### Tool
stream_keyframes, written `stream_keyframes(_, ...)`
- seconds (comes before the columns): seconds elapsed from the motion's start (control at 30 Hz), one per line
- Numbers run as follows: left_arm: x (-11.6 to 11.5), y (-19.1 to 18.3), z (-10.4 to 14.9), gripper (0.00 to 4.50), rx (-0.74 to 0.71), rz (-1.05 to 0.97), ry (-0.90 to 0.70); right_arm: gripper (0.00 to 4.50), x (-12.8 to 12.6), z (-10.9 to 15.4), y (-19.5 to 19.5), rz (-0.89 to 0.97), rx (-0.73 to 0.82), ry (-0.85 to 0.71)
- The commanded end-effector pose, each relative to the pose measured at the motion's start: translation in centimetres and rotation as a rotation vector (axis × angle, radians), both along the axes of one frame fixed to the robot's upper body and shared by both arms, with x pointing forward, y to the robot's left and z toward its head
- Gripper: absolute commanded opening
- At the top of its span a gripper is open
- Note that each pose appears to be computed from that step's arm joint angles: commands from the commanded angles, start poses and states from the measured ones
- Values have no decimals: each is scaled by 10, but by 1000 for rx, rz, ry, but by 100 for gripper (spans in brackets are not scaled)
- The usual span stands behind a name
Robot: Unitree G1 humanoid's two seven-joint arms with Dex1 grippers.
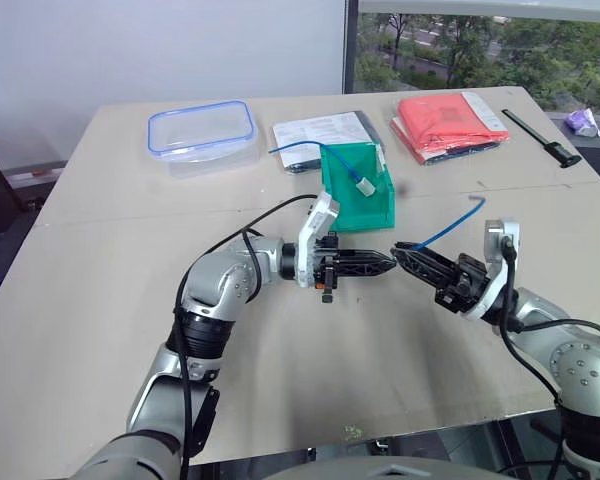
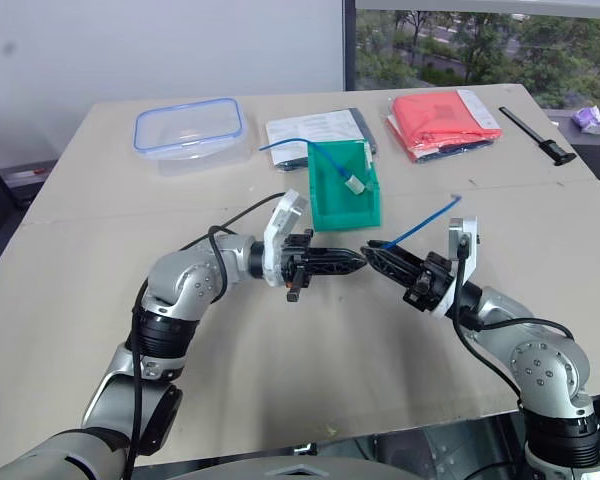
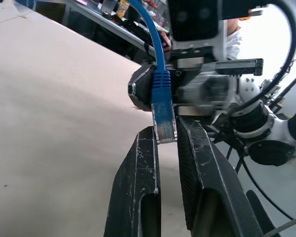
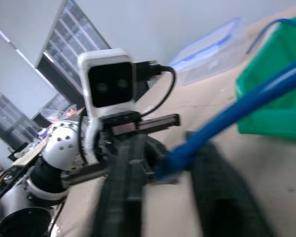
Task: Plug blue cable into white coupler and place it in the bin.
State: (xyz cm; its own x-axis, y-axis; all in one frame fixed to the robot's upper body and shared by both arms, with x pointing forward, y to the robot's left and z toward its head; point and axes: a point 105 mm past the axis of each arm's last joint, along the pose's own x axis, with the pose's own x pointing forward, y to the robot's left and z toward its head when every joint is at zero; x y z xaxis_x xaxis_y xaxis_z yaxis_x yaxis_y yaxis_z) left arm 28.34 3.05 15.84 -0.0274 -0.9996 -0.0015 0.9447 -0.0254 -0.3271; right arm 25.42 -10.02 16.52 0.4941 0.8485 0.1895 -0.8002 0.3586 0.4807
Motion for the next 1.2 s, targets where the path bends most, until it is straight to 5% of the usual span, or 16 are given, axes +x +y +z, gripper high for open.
stream_keyframes(0.03, 4, -1, 7, 0, -12, 42, -26, 8, -15, 12, 17, 116, 25, -37)
stream_keyframes(0.1, 6, -1, 10, 0, -39, 58, -11, 8, -14, 13, 17, 118, 33, -34)
stream_keyframes(0.33, -4, 2, 10, 314, 26, 77, -122, 0, -6, 20, 8, 82, 57, -37)
stream_keyframes(0.53, -30, 27, 18, 314, 102, 241, -303, 0, 15, 18, -20, -20, 18, -47)
stream_keyframes(0.63, -29, 50, 39, 314, 44, 525, -410, 0, 29, 18, -34, -90, 3, -67)
stream_keyframes(0.8, -40, 85, 39, 314, 53, 858, -481, 0, 53, 19, -47, -193, -15, -114)
stream_keyframes(1.03, -52, 148, -28, 314, 323, 1328, -519, 0, 59, 10, -37, -176, -48, -128)
stream_keyframes(1.17, -59, 154, -58, 446, 383, 1378, -475, 0, 57, 7, -34, -174, -45, -125)
stream_keyframes(1.2, -59, 155, -64, 446, 400, 1391, -470, 0, 56, 6, -33, -172, -44, -124)
